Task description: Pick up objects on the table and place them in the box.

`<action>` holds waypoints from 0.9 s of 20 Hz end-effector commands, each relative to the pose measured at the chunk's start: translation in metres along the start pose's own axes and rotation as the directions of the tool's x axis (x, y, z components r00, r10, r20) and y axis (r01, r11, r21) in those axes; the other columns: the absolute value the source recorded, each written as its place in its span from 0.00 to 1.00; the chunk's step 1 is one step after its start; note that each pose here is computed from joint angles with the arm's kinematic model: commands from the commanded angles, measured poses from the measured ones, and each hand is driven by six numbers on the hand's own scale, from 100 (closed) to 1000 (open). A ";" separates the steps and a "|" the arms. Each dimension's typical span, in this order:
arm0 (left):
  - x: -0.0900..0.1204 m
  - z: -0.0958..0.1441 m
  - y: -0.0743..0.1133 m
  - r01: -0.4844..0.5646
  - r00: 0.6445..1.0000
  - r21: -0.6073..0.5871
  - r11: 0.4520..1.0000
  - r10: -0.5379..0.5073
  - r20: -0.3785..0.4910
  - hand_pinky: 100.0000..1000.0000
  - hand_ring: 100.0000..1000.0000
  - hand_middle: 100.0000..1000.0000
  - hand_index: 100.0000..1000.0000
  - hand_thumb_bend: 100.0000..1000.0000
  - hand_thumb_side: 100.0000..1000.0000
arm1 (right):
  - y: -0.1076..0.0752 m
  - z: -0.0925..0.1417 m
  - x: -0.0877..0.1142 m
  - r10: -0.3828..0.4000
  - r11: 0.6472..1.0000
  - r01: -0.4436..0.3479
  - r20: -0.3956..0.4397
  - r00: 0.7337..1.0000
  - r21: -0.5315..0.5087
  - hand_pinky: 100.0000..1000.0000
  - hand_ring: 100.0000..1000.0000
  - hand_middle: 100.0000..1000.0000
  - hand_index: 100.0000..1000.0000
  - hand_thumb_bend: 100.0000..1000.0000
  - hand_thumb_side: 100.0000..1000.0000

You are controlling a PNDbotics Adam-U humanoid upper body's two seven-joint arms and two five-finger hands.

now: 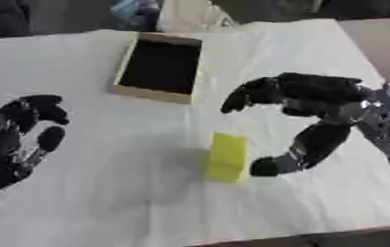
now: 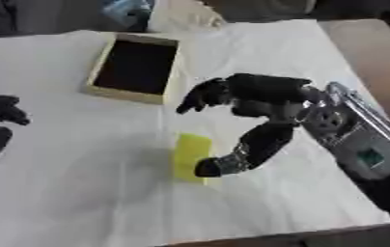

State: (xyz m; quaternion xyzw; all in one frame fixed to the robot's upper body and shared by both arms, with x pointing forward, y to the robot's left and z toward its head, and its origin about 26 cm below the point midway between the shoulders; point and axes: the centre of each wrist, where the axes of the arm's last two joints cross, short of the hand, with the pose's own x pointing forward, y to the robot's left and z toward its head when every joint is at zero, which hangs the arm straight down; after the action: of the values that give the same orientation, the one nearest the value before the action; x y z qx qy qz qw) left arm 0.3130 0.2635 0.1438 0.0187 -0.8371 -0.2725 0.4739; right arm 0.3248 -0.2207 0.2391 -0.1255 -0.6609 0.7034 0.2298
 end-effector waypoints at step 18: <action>0.008 -0.005 0.003 0.016 0.999 -0.001 1.000 -0.016 0.033 0.84 0.60 0.55 0.76 0.48 0.54 | -0.006 -0.011 -0.001 0.014 1.000 -0.015 0.009 1.000 0.017 0.72 0.76 0.81 0.90 0.48 0.84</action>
State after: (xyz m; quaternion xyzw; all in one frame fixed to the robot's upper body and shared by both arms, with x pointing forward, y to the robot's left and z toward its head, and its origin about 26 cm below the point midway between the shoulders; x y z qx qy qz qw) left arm 0.3132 0.2632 0.1443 0.0200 -0.8389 -0.2697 0.4723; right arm 0.3306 -0.2102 0.2365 -0.1132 -0.6572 0.7088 0.2300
